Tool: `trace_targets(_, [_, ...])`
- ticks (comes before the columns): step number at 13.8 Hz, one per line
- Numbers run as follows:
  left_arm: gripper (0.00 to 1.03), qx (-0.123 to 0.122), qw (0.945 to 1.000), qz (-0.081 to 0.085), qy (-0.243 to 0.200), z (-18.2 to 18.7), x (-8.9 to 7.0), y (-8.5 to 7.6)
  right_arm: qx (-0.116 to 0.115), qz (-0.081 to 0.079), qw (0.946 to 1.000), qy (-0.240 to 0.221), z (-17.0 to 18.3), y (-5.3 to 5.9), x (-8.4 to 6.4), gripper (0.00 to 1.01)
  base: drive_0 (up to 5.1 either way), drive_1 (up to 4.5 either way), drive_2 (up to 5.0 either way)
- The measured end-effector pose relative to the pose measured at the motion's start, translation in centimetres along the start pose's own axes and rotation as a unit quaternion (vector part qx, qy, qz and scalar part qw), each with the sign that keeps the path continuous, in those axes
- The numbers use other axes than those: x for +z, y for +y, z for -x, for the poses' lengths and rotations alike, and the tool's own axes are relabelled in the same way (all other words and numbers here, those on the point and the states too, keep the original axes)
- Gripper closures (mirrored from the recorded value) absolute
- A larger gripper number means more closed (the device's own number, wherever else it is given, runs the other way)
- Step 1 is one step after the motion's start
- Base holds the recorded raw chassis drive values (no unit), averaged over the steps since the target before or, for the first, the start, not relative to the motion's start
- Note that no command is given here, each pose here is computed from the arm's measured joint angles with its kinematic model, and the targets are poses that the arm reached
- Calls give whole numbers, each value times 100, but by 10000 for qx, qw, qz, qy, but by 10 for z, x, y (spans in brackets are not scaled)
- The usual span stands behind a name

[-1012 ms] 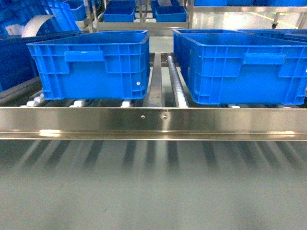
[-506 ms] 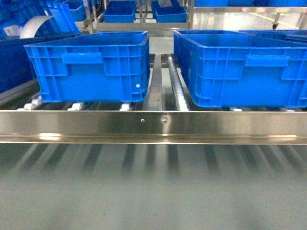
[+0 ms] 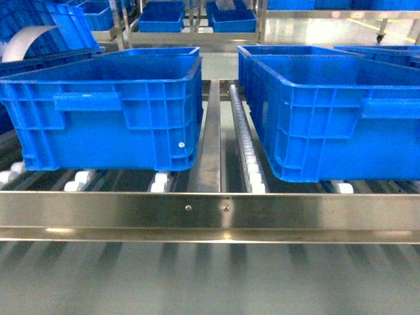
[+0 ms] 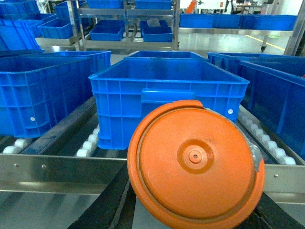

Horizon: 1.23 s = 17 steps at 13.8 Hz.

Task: Sort blue parts and orange caps into right shelf containers

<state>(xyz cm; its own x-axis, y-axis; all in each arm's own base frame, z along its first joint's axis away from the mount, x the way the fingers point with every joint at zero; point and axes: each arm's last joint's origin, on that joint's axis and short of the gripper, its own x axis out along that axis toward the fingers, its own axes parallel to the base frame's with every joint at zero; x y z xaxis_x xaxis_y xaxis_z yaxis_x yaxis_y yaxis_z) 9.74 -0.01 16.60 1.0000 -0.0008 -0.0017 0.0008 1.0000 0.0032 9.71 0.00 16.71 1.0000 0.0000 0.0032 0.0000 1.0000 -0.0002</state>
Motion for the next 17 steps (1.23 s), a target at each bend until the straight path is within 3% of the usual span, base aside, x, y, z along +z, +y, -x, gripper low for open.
trace_targets(17, [60, 2, 10000, 0, 6, 0, 0, 0, 2, 0, 10000, 6, 0, 0, 0, 57, 0, 0, 0])
